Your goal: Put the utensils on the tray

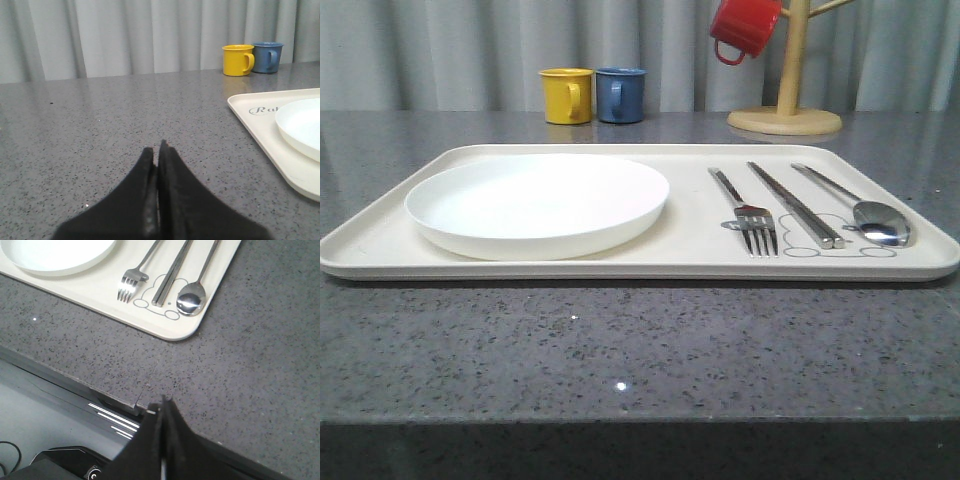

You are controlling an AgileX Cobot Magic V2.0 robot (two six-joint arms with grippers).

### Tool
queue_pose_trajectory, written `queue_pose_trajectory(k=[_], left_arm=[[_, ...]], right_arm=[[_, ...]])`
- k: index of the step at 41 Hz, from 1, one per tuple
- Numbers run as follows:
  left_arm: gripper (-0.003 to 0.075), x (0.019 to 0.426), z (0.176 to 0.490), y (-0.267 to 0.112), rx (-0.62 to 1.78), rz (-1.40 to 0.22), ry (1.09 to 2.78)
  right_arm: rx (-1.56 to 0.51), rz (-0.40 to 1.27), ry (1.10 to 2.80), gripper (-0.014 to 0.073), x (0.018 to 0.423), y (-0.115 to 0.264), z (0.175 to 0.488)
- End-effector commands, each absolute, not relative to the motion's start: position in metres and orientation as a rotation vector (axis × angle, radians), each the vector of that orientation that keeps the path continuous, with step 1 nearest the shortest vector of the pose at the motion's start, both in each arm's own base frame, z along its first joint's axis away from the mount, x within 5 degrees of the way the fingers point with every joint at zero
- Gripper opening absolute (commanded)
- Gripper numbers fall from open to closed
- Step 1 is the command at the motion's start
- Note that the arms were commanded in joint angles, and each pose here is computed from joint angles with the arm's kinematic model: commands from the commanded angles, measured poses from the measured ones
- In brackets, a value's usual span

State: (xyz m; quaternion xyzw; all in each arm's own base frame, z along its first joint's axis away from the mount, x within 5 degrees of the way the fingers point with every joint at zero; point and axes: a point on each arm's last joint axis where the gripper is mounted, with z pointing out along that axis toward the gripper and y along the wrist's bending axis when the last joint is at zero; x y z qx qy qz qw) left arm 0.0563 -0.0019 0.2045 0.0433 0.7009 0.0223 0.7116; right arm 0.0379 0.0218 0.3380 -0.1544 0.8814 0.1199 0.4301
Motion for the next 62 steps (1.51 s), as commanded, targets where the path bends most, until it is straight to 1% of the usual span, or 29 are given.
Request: queue_pose_trajectory(k=[1,6,22,62], left_arm=[[-0.0018,0.0538,0.2142,-0.0012,0.090,0.065,1.440],[-0.0018,0.0538,0.2141,-0.0013,0.102,0.077,1.442],[-0.0018,0.0539,0.2136,-0.0013,0.059,0.026,1.449],[-0.0018,0.0539,0.2137,-0.0013,0.064,0.032,1.448]], right_arm=[[-0.380,0.298,2.125,-0.0068,0.0409,0.0225,0.3490],[-0.380,0.298,2.125,-0.0068,0.0409,0.0225,0.3490],[-0.380,0.298,2.125,-0.0068,0.0409,0.0225,0.3490],[-0.381,0.295,2.125,-0.0068,0.0410,0.0223,0.3490]])
